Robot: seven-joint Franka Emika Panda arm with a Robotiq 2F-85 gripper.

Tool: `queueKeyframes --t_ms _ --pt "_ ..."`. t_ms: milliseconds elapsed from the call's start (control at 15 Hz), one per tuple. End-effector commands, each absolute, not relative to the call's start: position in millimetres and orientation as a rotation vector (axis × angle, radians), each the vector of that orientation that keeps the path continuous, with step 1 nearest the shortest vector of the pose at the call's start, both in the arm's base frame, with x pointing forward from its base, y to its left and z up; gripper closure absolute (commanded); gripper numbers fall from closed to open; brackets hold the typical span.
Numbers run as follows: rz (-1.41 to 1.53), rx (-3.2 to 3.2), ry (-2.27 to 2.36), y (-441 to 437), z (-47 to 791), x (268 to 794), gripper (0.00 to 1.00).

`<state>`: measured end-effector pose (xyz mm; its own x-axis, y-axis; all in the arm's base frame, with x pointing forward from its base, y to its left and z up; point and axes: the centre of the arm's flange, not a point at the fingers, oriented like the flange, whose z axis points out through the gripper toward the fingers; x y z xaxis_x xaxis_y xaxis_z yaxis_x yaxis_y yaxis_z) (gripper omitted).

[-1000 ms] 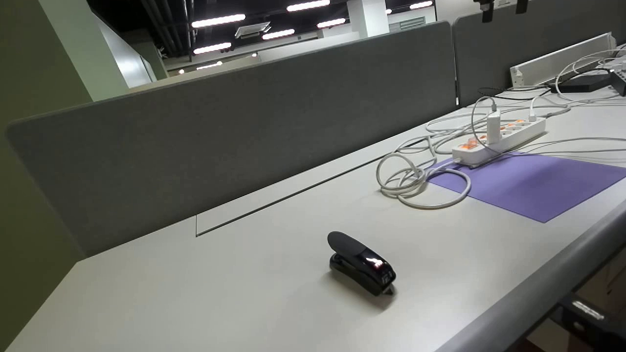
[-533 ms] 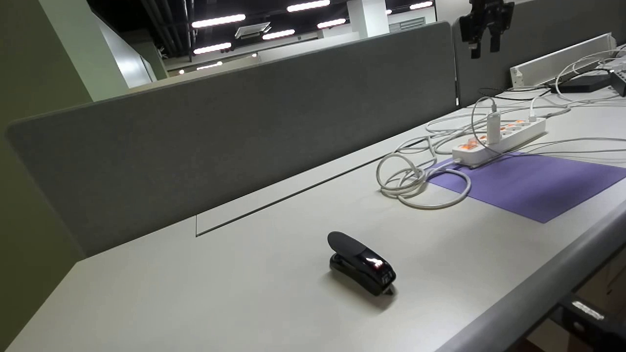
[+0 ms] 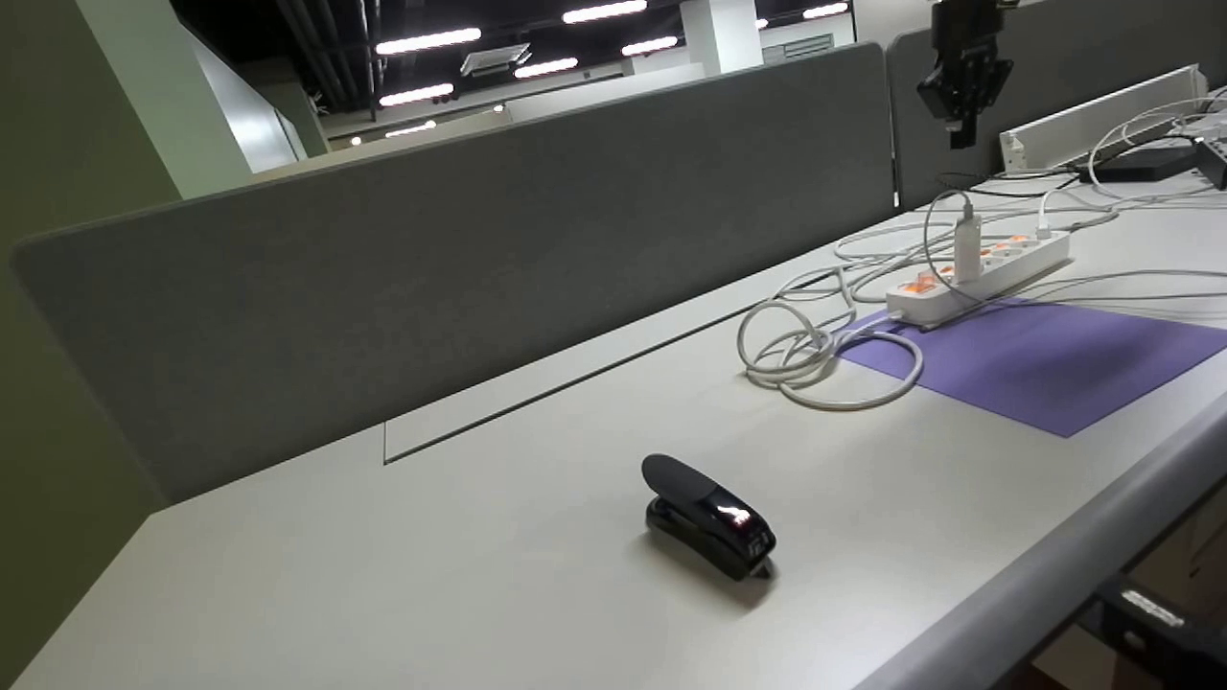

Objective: Turn on the third switch from the right

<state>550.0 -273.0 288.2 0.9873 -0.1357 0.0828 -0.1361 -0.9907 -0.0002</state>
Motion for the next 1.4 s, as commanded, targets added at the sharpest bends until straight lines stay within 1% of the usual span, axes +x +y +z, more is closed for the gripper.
queueKeyframes --t_ms 0,200,533,867,1333 --pt "0.125 3.127 -0.214 -273.2 286.2 549.7 0.97" --pt "0.127 3.130 -0.203 -269.2 286.6 551.7 1.00" --pt "0.077 3.135 -0.291 -299.1 270.0 572.8 1.00" --pt "0.021 3.120 -0.340 -334.0 231.9 588.2 1.00" --pt "-0.023 3.115 -0.352 -333.4 176.5 606.7 1.00"
